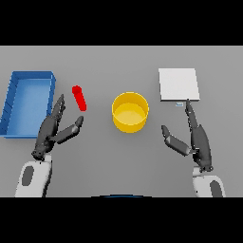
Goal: Pick up the red beaker and tilt it to pour out 1 green nut into yellow bowl. Pick up the yellow bowl and place it on the metallic measuring scale.
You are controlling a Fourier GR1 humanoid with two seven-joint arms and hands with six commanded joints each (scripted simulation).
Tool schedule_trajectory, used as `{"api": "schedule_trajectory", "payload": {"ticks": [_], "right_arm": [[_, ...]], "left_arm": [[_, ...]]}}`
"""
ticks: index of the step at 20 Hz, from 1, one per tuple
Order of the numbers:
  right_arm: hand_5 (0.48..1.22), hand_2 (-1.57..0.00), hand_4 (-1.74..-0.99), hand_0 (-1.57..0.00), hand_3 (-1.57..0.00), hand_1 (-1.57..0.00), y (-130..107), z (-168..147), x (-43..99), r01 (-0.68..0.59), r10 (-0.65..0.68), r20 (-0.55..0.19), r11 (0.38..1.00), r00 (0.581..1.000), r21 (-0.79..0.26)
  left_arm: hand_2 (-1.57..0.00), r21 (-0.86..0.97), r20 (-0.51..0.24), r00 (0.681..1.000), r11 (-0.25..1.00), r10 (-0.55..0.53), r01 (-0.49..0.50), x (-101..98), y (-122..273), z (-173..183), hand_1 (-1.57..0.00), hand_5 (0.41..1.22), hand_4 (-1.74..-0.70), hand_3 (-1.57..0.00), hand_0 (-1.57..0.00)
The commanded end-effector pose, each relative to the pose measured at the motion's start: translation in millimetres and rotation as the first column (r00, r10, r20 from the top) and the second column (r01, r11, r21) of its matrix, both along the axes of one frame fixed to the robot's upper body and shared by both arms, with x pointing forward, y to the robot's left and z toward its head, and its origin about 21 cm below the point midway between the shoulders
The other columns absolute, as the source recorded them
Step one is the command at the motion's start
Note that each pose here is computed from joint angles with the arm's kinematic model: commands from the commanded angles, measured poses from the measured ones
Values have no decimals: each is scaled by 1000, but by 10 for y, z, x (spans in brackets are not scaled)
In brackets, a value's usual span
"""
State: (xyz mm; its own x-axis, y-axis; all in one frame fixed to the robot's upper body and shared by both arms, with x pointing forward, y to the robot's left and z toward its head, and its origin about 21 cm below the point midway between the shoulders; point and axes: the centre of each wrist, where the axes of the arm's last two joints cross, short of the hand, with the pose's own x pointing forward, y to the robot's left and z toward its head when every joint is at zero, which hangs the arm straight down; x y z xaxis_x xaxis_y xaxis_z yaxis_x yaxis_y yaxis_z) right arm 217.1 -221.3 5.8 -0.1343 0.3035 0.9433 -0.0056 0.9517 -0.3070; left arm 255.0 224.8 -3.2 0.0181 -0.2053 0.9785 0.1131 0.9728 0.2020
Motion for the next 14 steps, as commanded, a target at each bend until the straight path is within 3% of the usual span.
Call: {"api": "schedule_trajectory", "payload": {"ticks": [1,7,14], "right_arm": [[627,1,-1246,1,1,1,-10,28,14,-2,2,-2,1000,1000,-2],[635,1,-1281,1,1,1,-23,3,15,-12,12,3,1000,1000,23],[640,1,-1267,1,1,1,-43,28,5,-5,5,4,1000,1000,18]], "left_arm": [[1,15,4,1000,1000,3,-4,81,-9,-21,1,622,-1219,1,1],[1,48,9,1000,999,-1,0,396,-40,-135,1,660,-1255,1,1],[1,56,-2,1000,998,-12,12,731,-136,-156,1,688,-1292,1,1]]}}
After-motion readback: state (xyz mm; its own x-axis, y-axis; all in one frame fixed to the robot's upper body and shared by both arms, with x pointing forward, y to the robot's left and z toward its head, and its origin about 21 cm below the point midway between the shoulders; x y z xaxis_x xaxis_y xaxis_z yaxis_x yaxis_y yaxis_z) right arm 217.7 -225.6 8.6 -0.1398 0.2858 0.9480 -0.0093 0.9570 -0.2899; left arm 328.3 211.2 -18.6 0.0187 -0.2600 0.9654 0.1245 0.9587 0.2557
